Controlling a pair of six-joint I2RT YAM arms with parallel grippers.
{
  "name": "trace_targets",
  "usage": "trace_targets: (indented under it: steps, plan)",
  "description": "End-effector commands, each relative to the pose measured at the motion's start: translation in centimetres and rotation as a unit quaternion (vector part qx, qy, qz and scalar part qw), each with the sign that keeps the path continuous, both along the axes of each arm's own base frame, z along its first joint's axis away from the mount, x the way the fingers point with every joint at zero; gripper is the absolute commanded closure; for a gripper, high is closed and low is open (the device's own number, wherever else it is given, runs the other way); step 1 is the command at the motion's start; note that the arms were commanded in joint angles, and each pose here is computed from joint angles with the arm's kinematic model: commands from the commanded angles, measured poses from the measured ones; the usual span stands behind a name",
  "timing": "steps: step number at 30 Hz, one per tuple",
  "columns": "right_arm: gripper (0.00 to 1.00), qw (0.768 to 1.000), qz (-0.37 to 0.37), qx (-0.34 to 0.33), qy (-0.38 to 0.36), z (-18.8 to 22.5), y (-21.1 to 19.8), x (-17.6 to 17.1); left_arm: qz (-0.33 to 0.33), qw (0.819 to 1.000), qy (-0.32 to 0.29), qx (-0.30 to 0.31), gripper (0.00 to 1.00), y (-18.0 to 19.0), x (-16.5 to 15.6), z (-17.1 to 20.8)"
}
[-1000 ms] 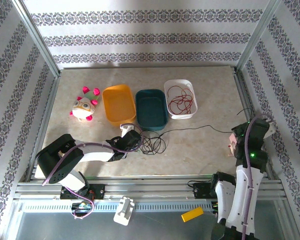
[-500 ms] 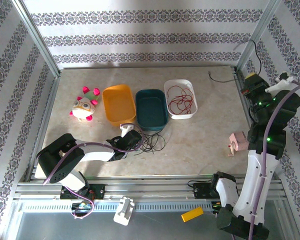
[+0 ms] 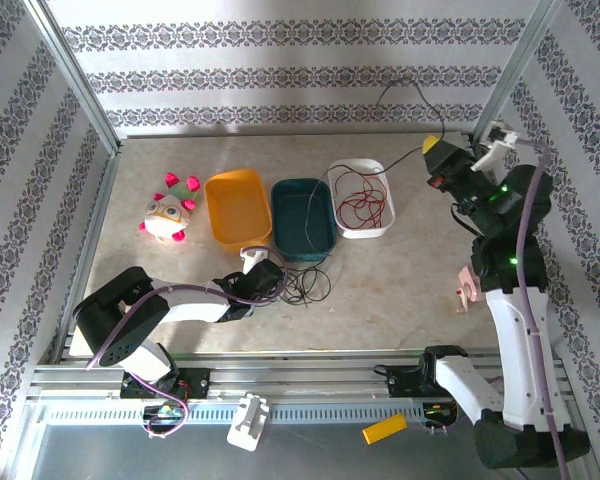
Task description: Untangle the cables
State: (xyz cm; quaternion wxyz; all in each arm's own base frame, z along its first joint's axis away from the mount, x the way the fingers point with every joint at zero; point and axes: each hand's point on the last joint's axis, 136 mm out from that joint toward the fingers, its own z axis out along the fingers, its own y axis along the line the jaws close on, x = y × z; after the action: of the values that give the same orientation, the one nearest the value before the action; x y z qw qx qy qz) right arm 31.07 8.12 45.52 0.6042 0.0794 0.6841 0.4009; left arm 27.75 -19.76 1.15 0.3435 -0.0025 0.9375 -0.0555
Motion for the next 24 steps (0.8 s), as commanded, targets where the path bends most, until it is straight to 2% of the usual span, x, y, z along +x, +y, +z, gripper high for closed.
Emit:
trace_targets:
  steps: [1,5,9,18,24]
  plan:
    - [1.00,1.000,0.020,-0.005,-0.009,-0.6,2.4,1.7,0.017,0.987,0.088,0.137,1.00,6.4,-3.7,-4.6]
    - [1.00,0.998,0.054,-0.025,0.009,-2.5,6.4,3.4,0.022,0.988,0.079,0.129,1.00,6.5,-3.6,-4.2]
    - [1.00,0.997,0.069,-0.036,0.029,-4.2,8.7,5.3,0.025,0.989,0.075,0.127,1.00,6.6,-3.6,-3.9]
    - [1.00,0.992,0.037,-0.097,0.078,-9.3,9.0,8.6,0.031,0.989,0.071,0.127,1.00,7.1,-3.8,-3.5]
    - [1.00,0.978,0.029,-0.151,0.141,-16.1,10.3,9.4,0.030,0.988,0.075,0.129,1.00,7.0,-3.8,-3.7]
